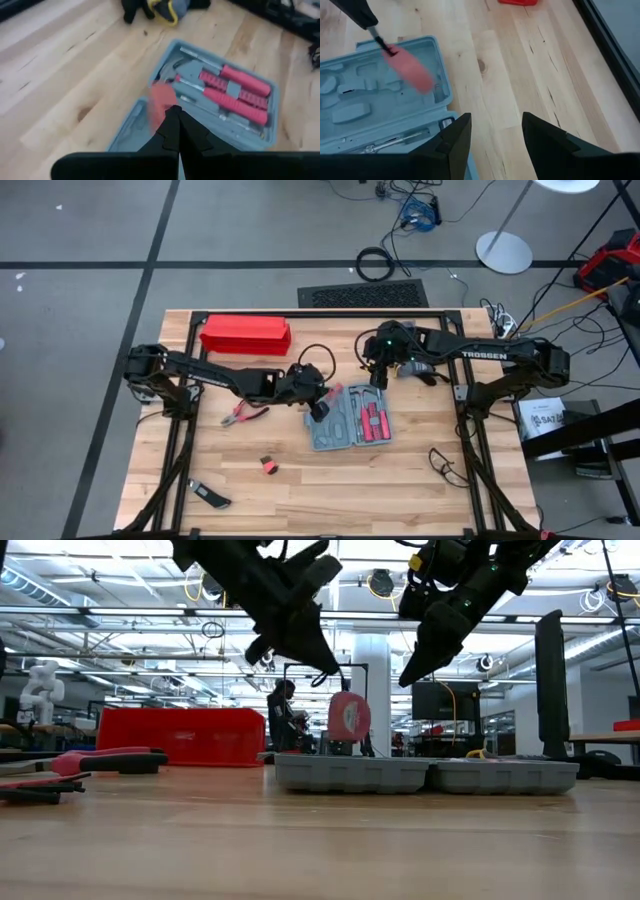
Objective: Prefit tool cases
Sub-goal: Put the orange measuring tape into the gray pre-fit tool case
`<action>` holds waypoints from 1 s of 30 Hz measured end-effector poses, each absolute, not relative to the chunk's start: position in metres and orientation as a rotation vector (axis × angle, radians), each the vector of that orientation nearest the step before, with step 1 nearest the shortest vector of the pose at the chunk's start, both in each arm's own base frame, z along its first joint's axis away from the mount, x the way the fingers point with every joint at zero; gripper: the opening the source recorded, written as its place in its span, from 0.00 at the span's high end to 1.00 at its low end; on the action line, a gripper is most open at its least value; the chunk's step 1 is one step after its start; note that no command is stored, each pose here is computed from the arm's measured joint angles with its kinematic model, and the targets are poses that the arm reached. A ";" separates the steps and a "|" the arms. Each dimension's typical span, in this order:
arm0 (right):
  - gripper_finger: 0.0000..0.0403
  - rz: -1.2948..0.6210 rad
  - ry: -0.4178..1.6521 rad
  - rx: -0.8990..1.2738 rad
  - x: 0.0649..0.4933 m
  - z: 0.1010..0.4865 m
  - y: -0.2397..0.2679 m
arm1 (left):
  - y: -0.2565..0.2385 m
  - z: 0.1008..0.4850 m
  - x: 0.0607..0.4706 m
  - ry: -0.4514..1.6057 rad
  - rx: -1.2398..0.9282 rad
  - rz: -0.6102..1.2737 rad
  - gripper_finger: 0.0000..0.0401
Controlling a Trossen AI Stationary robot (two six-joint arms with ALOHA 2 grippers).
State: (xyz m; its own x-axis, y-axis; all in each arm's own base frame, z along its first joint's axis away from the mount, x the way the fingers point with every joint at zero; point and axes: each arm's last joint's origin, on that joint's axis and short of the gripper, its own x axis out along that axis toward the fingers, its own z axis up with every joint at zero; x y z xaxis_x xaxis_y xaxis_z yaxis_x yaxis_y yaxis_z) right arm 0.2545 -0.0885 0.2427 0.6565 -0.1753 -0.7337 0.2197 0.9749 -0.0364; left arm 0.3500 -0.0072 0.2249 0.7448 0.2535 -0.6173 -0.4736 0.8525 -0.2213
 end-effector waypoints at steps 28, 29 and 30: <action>0.58 -0.223 0.825 0.056 0.255 0.243 -0.089 | -0.025 0.195 0.332 0.682 -0.434 0.611 0.93; 0.58 -0.223 0.825 0.056 0.255 0.243 -0.089 | -0.025 0.194 0.330 0.697 -0.447 0.620 0.92; 0.58 -0.224 0.825 0.056 0.255 0.243 -0.089 | -0.025 0.193 0.328 0.714 -0.459 0.632 0.91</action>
